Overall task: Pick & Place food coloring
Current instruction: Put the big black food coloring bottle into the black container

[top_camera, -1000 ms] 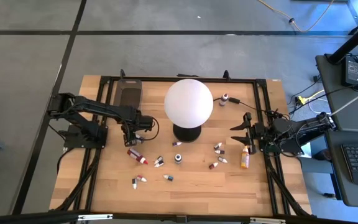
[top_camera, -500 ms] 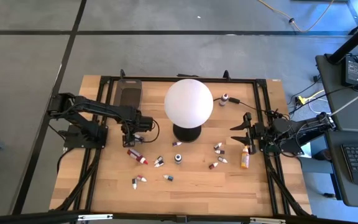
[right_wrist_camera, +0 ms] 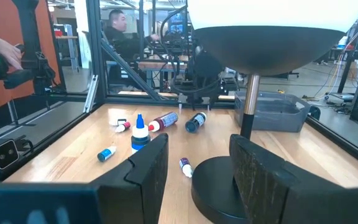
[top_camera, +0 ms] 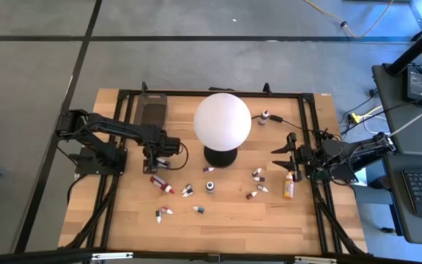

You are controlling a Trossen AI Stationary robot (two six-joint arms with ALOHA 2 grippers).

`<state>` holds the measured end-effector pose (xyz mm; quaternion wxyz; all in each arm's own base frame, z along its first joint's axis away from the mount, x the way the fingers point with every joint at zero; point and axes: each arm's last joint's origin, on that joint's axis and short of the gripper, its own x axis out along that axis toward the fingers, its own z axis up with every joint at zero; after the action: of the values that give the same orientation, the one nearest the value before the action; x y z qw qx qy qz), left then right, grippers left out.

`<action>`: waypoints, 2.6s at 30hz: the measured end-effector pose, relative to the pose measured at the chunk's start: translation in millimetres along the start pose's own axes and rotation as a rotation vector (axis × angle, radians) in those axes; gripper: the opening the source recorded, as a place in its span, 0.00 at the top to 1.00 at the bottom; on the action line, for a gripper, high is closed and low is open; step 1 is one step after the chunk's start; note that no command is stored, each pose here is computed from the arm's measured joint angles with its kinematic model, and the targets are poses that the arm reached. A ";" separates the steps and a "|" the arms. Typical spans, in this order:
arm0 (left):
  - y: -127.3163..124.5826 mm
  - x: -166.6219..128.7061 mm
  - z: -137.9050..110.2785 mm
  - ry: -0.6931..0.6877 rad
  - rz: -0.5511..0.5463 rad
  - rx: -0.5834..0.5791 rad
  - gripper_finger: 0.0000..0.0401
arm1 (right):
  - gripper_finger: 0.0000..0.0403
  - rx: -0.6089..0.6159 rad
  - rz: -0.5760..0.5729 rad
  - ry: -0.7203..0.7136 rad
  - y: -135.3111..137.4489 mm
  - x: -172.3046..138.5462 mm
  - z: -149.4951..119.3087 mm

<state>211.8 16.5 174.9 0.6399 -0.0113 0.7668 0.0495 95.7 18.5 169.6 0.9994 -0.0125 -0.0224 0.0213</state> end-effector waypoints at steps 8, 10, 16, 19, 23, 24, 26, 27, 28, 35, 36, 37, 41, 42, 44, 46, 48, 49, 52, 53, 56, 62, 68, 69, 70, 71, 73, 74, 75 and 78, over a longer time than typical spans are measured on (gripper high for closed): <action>-7.6 21.4 -7.0 0.007 0.028 0.019 0.44 | 0.57 0.000 0.000 0.000 0.0 0.0 0.0; -9.0 21.6 -7.0 0.004 0.050 0.019 0.44 | 0.57 0.000 0.000 0.000 0.0 0.0 0.0; -11.9 21.2 -6.7 -0.004 0.085 0.029 0.47 | 0.57 -0.001 0.000 0.000 0.0 0.0 0.0; -13.2 23.1 -4.7 -0.005 0.085 0.040 0.51 | 0.57 0.000 0.000 0.000 0.0 0.0 0.0; -14.3 31.3 0.8 0.023 0.088 0.057 0.56 | 0.57 0.000 0.000 0.000 0.0 0.0 0.0; -14.5 34.2 1.8 0.041 0.089 0.069 0.57 | 0.57 0.000 0.000 0.000 0.0 0.0 0.0; -14.9 40.7 4.1 0.076 0.091 0.084 0.58 | 0.57 0.000 0.000 0.000 0.0 0.0 0.0; -15.2 43.2 5.6 0.091 0.090 0.091 0.59 | 0.57 0.000 0.000 0.000 0.0 0.0 0.0; -15.5 44.9 6.9 0.103 0.089 0.097 0.60 | 0.57 0.000 0.000 0.000 0.0 0.0 0.0; -16.3 48.4 10.7 0.135 0.085 0.100 0.70 | 0.57 0.000 0.000 0.000 0.0 0.0 0.0; -16.1 46.7 11.2 0.130 0.085 0.099 0.70 | 0.57 0.000 0.000 0.000 0.0 0.0 0.0; -16.0 44.7 11.6 0.120 0.086 0.098 0.70 | 0.57 -0.001 0.000 0.000 0.0 0.0 0.0; -15.0 37.3 9.7 0.138 0.103 0.086 0.70 | 0.57 -0.001 0.000 0.000 0.0 0.0 0.0; -14.7 35.3 9.1 0.142 0.108 0.075 0.70 | 0.57 0.000 0.000 0.000 0.0 0.0 0.0; -14.1 30.1 6.0 0.157 0.114 0.049 0.70 | 0.57 -0.001 0.000 0.000 0.0 0.0 0.0; -13.3 23.4 3.1 0.168 0.129 0.016 0.70 | 0.57 -0.001 0.000 0.000 0.0 0.0 0.0; -12.2 16.0 1.4 0.173 0.154 -0.014 0.70 | 0.57 -0.001 0.000 0.000 0.0 0.0 0.0; -11.6 11.7 0.4 0.178 0.164 -0.023 0.70 | 0.57 -0.002 0.000 0.000 0.0 0.0 0.0; -10.6 -1.1 -1.3 0.218 0.178 -0.027 0.71 | 0.57 -0.003 0.000 0.000 0.0 0.0 0.1; -10.3 -5.6 -1.1 0.226 0.185 -0.027 0.71 | 0.57 -0.003 0.000 0.000 0.0 0.0 0.0; -11.4 -19.4 -0.9 0.241 0.231 -0.037 0.70 | 0.57 -0.003 0.000 0.000 0.0 0.0 0.1; -22.2 -47.3 -2.4 0.251 0.274 -0.106 0.71 | 0.57 -0.003 -0.001 0.000 0.0 0.0 0.0; -40.6 -57.3 1.5 0.193 0.286 -0.051 0.69 | 0.57 -0.024 -0.001 0.000 0.0 0.0 0.0; -43.5 -57.6 2.0 0.185 0.287 -0.046 0.69 | 0.57 -0.024 0.000 0.000 0.0 0.0 0.0; -46.0 -58.6 1.8 0.180 0.289 -0.041 0.70 | 0.57 -0.023 -0.001 0.000 0.0 0.0 0.0; -48.6 -60.1 1.4 0.173 0.292 -0.037 0.70 | 0.57 -0.023 0.000 0.000 0.0 0.0 0.0; -53.8 -60.6 0.1 0.163 0.299 -0.033 0.70 | 0.57 -0.022 0.000 0.000 0.0 0.0 0.0; -56.9 -60.5 -0.7 0.158 0.304 -0.031 0.70 | 0.57 -0.022 0.000 -0.001 0.0 0.0 0.1; -60.0 -60.7 -1.7 0.153 0.309 -0.030 0.70 | 0.57 -0.022 0.000 -0.001 0.0 0.0 0.1; -69.9 -60.1 -2.0 0.112 0.313 -0.021 0.69 | 0.57 -0.022 -0.001 0.000 0.0 0.0 0.0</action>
<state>226.4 -56.0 230.0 0.5804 0.0989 0.7932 0.1556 95.7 18.6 169.6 0.9992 -0.0236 -0.0228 0.0208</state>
